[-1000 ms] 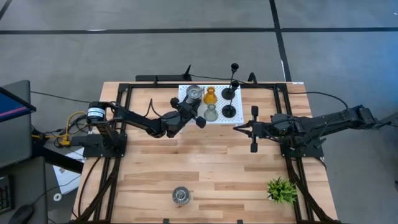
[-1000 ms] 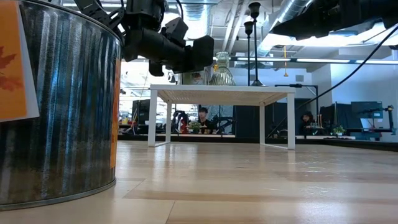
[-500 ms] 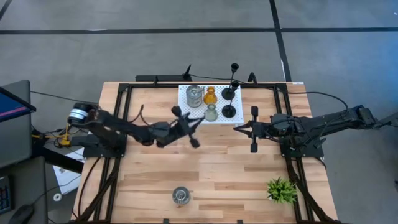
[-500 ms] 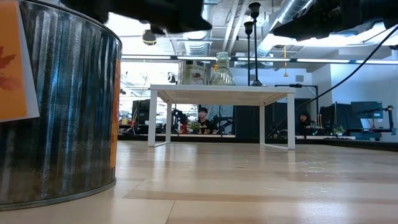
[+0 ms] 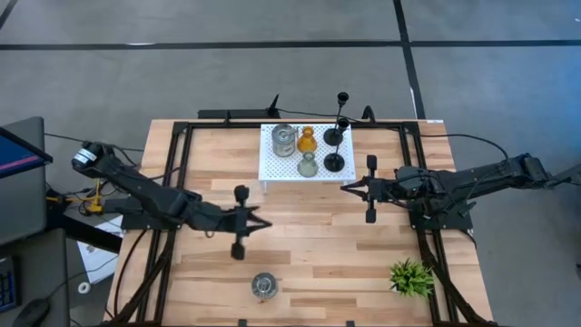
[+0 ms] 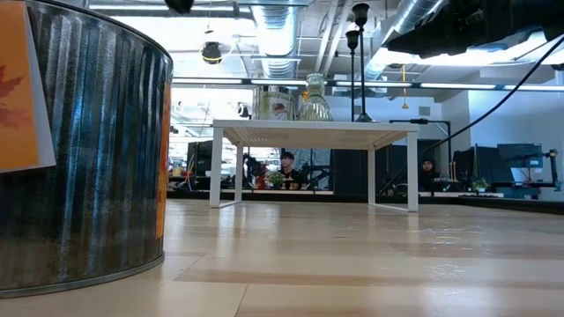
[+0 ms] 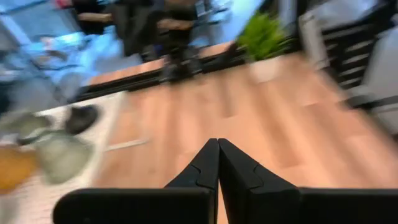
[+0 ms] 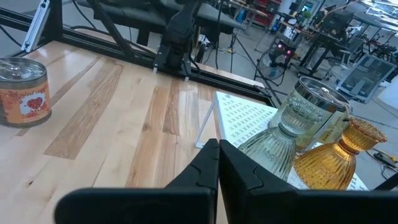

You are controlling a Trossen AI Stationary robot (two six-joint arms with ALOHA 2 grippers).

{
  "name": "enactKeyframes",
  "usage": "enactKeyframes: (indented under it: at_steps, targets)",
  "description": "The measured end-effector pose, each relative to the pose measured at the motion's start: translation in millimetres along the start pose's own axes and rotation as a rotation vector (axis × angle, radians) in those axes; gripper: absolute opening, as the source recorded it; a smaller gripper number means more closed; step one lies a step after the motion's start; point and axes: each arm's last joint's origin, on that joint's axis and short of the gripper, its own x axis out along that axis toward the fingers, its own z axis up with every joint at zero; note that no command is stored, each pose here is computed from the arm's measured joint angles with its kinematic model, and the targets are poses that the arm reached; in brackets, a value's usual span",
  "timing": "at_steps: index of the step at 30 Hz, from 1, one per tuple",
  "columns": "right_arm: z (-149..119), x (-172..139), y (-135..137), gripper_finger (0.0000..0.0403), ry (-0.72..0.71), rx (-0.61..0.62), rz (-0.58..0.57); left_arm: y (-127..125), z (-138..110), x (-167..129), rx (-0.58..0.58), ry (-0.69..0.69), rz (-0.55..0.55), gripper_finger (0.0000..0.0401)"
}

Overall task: Pick & Place candle stick holders
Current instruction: Put the orange scented candle on the shelf align with the other green scented candle

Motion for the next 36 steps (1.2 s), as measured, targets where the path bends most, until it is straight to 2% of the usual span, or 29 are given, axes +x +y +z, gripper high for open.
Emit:
enactKeyframes:
  at_steps: [7,12,15,18,22,26,30,32,36]
  targets:
    - [0.0,0.0,0.0,0.0,0.0,0.0,0.0,-5.0,6.7,-11.0,-0.034,-0.055,-0.157,0.0009]
    - [0.0,0.0,0.0,0.0,0.0,0.0,0.0,-9.8,1.7,-4.5,-0.027,-0.023,-0.182,0.0005]
    - [0.0,0.0,0.0,0.0,0.0,0.0,0.0,-12.7,-1.5,0.0,-0.077,0.001,-0.184,0.0006]
    - [0.0,0.0,0.0,0.0,-0.001,0.0,0.0,-13.4,-5.1,5.4,-0.159,0.03,-0.176,0.0011]
    - [0.0,0.0,0.0,0.0,-0.001,0.0,0.0,-14.9,-8.7,8.2,-0.34,0.072,-0.174,0.0028]
    - [0.0,0.0,0.0,0.0,0.0,0.0,0.0,-17.7,-15.5,7.2,-0.502,0.169,-0.221,0.0056]
    - [0.0,0.0,0.0,0.0,-0.001,0.0,0.0,-22.0,-19.6,6.9,-0.685,0.263,-0.313,0.009]
    - [0.0,0.0,0.0,0.0,-0.001,0.001,0.0,-24.6,-23.4,8.5,-0.736,0.314,-0.33,0.0107]
    - [0.1,0.0,0.0,0.0,-0.001,0.001,0.0,-32.0,-30.4,15.5,-0.765,0.373,-0.35,0.0143]
